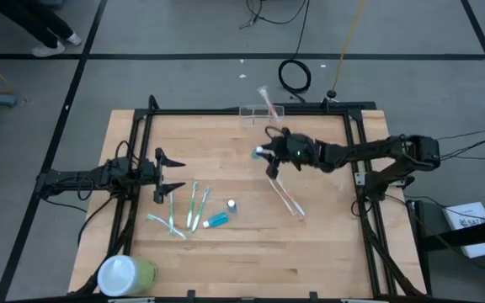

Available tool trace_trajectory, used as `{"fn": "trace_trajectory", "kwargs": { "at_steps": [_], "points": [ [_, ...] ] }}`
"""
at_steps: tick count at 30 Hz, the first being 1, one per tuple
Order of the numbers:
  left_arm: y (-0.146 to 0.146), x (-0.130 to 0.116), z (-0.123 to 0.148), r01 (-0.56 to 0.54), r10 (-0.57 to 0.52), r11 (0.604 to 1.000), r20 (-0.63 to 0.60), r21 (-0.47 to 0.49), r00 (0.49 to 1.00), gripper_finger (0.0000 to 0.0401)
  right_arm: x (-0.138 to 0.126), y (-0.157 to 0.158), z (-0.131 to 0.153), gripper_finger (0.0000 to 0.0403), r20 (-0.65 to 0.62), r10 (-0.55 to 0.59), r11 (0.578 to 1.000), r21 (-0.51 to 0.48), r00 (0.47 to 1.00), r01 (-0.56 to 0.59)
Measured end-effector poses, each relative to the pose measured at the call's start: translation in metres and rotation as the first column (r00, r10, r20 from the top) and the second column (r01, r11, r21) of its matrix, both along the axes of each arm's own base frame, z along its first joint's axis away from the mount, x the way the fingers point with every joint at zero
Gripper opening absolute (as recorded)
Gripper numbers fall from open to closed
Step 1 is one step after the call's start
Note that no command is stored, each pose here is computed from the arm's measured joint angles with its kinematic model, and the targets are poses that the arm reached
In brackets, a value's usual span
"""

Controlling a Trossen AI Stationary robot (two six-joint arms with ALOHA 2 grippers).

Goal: Pick & Place toothbrushing station
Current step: Put the blue mouthwash into the transparent organizer

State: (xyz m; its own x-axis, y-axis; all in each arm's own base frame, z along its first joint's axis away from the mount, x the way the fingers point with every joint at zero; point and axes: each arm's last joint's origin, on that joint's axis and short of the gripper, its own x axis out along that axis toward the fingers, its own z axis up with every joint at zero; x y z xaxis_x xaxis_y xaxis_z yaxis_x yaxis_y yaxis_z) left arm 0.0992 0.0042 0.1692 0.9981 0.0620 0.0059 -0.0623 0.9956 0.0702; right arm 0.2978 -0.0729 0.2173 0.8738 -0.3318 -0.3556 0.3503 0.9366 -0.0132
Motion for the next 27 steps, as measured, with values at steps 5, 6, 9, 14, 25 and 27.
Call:
{"fn": "trace_trajectory", "kwargs": {
  "at_steps": [5,6,9,14,25,27],
  "points": [
    [0.0,0.0,0.0,0.0,0.0,1.0,0.0,0.0,1.0,0.031,0.001,-0.033,0.025,0.0093,0.042,-0.063,0.995,-0.08,0.997,0.066],
    [0.0,0.0,0.0,0.0,0.0,1.0,0.001,0.0,1.0,0.031,0.001,-0.04,0.03,0.0093,0.053,-0.065,0.994,-0.088,0.996,0.07],
    [0.0,0.0,0.0,0.0,0.0,1.0,0.0,0.0,1.0,0.031,-0.002,-0.06,0.045,0.0093,0.071,-0.082,0.991,-0.101,0.994,0.089],
    [0.0,0.0,0.0,0.0,0.0,1.0,0.0,0.0,1.0,0.031,-0.012,-0.089,0.059,0.0093,0.091,-0.113,0.989,-0.09,0.989,0.121],
    [0.0,0.0,0.0,0.0,0.0,1.0,0.0,0.0,1.0,0.031,-0.02,-0.128,0.071,0.0093,0.109,-0.145,0.988,-0.04,0.983,0.15],
    [0.0,0.0,0.0,0.0,0.0,1.0,0.0,0.0,1.0,0.031,-0.016,-0.133,0.064,0.0093,0.094,-0.137,0.99,-0.024,0.986,0.14]
  ]
}}
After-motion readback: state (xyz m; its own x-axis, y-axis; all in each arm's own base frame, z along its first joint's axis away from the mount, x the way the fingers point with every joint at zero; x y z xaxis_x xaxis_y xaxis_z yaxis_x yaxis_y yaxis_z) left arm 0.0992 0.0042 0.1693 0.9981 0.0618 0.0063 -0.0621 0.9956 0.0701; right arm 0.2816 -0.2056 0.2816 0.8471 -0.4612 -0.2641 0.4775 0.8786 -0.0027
